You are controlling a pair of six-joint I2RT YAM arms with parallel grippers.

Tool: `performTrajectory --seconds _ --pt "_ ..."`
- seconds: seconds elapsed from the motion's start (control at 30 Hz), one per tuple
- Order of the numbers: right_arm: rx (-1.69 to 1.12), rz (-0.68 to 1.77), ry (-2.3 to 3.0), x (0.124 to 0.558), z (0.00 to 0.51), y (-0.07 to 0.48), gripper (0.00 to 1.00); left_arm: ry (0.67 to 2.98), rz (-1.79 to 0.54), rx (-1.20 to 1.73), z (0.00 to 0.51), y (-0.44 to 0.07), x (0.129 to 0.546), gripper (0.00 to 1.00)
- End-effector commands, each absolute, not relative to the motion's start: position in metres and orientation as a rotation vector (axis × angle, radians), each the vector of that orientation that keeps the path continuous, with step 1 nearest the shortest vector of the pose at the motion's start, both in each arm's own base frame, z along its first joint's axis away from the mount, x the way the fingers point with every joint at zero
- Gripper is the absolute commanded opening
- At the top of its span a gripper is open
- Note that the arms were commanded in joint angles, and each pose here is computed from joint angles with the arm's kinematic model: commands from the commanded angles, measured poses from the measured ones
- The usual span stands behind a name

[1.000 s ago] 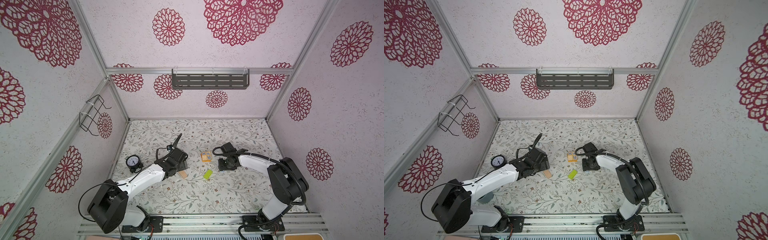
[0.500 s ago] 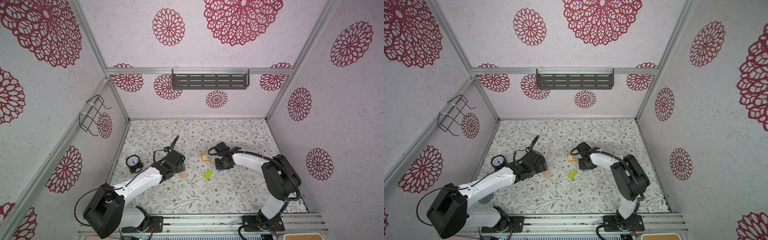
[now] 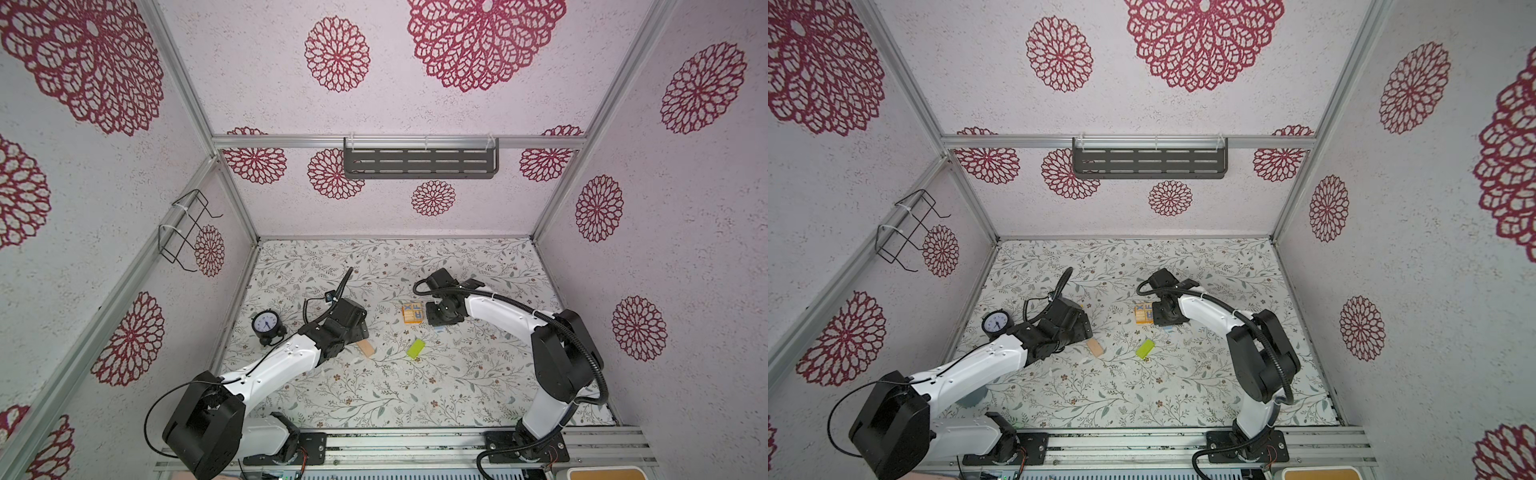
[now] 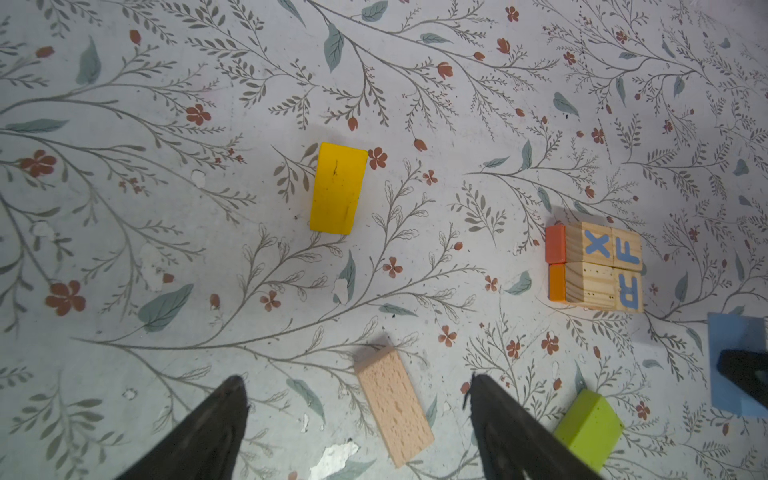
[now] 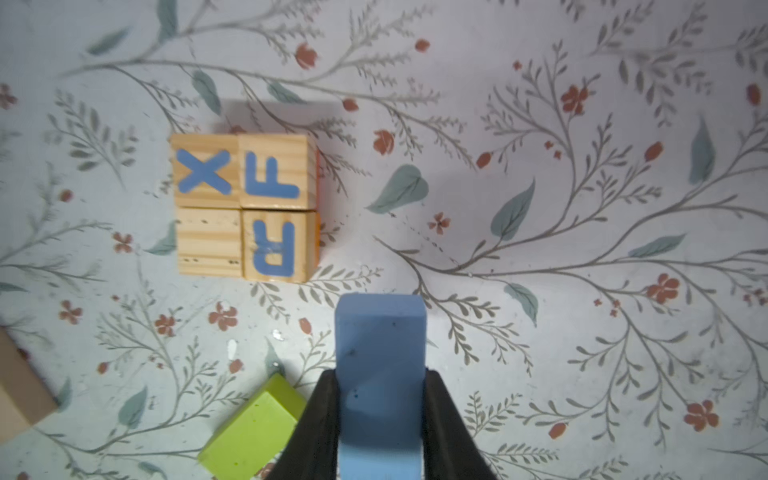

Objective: Build the wood block tower
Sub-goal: 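Grasp the light blue block with the right gripper and lift it toward the stack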

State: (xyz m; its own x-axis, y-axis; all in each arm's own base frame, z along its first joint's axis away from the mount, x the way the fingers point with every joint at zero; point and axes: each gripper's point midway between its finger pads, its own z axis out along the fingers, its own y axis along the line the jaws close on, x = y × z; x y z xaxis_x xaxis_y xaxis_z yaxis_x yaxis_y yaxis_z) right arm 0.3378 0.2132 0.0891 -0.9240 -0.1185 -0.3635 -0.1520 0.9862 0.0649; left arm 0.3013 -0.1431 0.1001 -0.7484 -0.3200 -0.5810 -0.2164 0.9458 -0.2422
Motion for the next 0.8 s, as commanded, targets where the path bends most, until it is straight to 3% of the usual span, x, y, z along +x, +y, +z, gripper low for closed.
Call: performTrajectory --seconds 0.0,0.07,0.77 --pt "-0.171 0.140 2.756 0.342 0.108 0.222 0.20 2.401 -0.244 -0.372 0.110 -0.141 0.307 0.91" --pt "-0.177 0.143 2.750 0.348 0.112 0.230 0.20 2.403 -0.225 -0.367 0.111 -0.138 0.307 0.99" --pt "-0.251 0.116 2.794 0.368 0.097 0.290 0.21 2.416 -0.249 -0.386 0.088 -0.129 0.302 0.97"
